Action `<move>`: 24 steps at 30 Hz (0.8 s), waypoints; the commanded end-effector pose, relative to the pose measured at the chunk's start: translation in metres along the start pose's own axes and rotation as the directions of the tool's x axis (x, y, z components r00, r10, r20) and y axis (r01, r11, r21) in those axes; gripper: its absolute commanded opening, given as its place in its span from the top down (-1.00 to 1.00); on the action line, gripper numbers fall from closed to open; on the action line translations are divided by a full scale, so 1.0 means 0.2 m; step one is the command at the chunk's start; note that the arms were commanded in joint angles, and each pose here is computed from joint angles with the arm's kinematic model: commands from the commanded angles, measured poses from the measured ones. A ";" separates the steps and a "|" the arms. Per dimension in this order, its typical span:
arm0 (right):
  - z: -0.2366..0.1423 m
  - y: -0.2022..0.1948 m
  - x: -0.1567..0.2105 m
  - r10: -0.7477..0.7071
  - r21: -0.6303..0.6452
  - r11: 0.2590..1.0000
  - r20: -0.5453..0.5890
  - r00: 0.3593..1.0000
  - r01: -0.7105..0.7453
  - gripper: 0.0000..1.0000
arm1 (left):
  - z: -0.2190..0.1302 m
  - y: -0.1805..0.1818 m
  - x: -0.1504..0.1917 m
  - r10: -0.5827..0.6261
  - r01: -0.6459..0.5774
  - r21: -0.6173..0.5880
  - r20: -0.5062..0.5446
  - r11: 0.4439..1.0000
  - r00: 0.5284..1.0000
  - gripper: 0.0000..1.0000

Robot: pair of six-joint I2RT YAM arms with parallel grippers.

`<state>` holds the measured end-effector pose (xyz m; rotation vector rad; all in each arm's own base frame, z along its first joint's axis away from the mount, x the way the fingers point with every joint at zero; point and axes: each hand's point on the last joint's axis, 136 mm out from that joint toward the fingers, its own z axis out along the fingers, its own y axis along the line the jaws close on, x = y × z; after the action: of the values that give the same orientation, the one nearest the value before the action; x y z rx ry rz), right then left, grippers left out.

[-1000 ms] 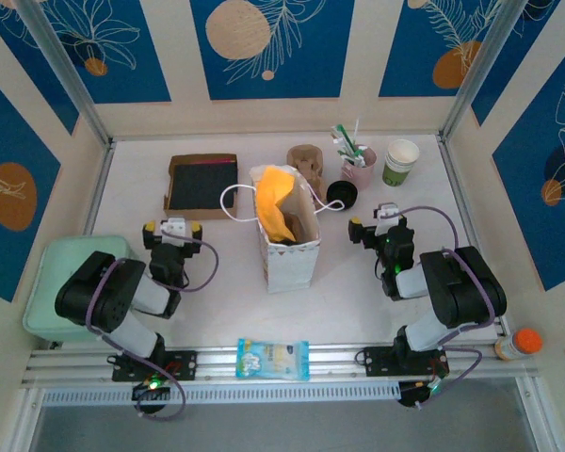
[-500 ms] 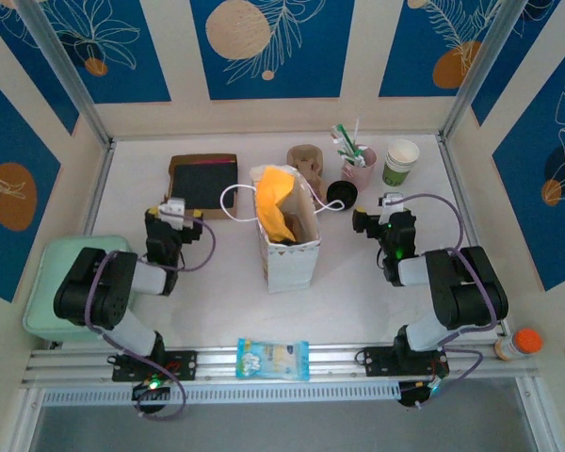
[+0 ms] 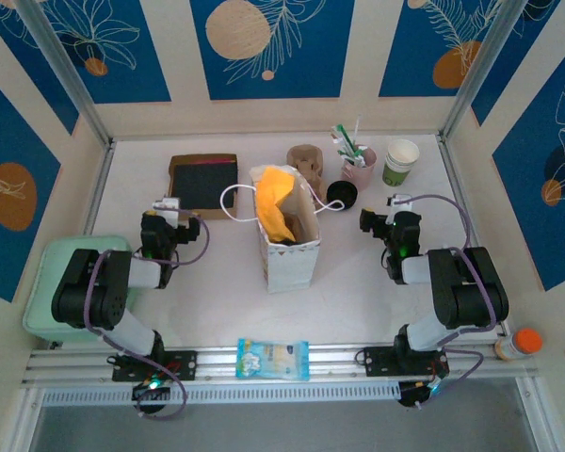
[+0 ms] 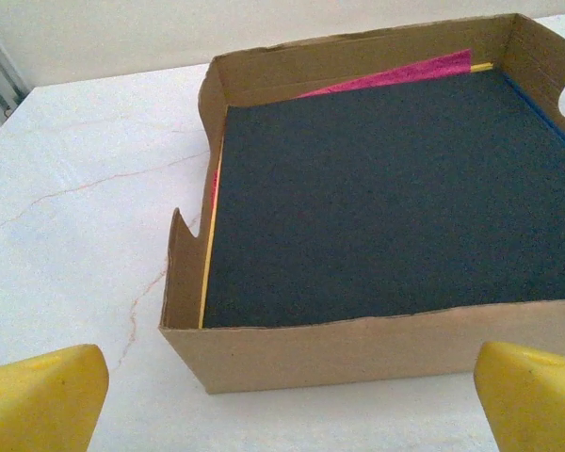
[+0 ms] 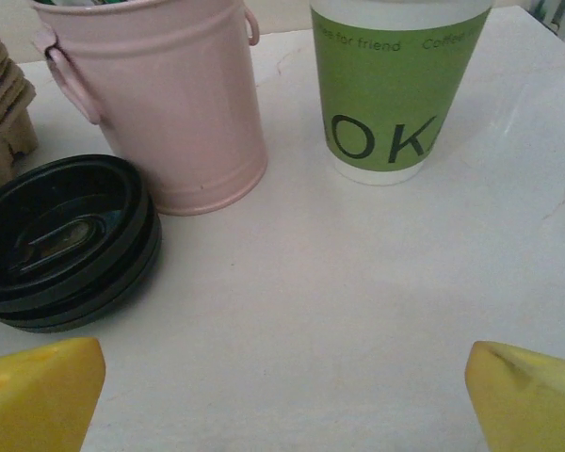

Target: Pack the takeout coffee

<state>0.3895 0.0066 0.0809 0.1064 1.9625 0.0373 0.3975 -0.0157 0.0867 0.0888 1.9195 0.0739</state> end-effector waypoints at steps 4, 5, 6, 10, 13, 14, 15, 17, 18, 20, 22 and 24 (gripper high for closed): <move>0.01 0.04 -0.07 0.010 -0.078 0.997 0.013 1.000 -0.009 -0.98 | 0.00 -0.01 -0.02 -0.017 0.017 0.017 0.004 1.000 1.000 -0.99; 0.01 0.04 -0.06 0.009 -0.077 0.997 0.012 1.000 -0.008 -0.98 | 0.00 -0.01 -0.02 -0.018 0.018 0.016 0.006 1.000 1.000 -0.99; 0.01 0.04 -0.07 0.008 -0.077 0.997 0.013 1.000 -0.007 -0.98 | 0.00 -0.01 -0.02 -0.017 0.017 0.017 0.007 1.000 1.000 -0.99; 0.01 0.05 -0.07 -0.001 -0.074 0.997 0.019 1.000 0.002 -0.98 | -0.01 -0.01 -0.02 -0.016 0.016 0.018 0.016 1.000 1.000 -0.99; 0.01 0.05 -0.07 -0.001 -0.074 0.997 0.019 1.000 0.002 -0.98 | -0.02 -0.01 -0.02 -0.015 0.015 0.018 0.017 1.000 1.000 -0.99; 0.01 0.05 -0.07 -0.001 -0.075 0.997 0.019 1.000 0.002 -0.98 | -0.02 -0.01 -0.02 -0.015 0.015 0.018 0.018 1.000 1.000 -0.99; 0.01 0.05 -0.07 -0.001 -0.074 0.997 0.020 1.000 0.002 -0.98 | -0.01 -0.01 -0.02 -0.015 0.015 0.020 0.017 1.000 1.000 -0.99; 0.01 0.05 -0.07 -0.001 -0.074 0.997 0.019 1.000 0.002 -0.98 | -0.01 -0.01 -0.02 -0.016 0.015 0.018 0.017 1.000 1.000 -0.99; 0.01 0.05 -0.07 -0.001 -0.075 0.997 0.020 1.000 0.002 -0.98 | -0.01 -0.01 -0.02 -0.015 0.015 0.020 0.018 1.000 1.000 -0.99; 0.01 0.05 -0.07 -0.001 -0.075 0.997 0.019 1.000 0.002 -0.98 | -0.02 -0.01 -0.03 -0.015 0.015 0.020 0.019 1.000 1.000 -0.99; 0.01 0.05 -0.07 -0.001 -0.074 0.997 0.019 1.000 0.002 -0.98 | -0.01 -0.01 -0.02 -0.015 0.015 0.019 0.017 1.000 1.000 -0.99; 0.01 0.05 -0.07 -0.001 -0.074 0.997 0.019 1.000 0.002 -0.98 | -0.01 -0.01 -0.02 -0.016 0.016 0.020 0.017 1.000 1.000 -0.99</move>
<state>0.3903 0.0100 0.0793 0.0815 1.9781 0.0891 0.3967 -0.0163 0.0845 0.0923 1.9289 0.0706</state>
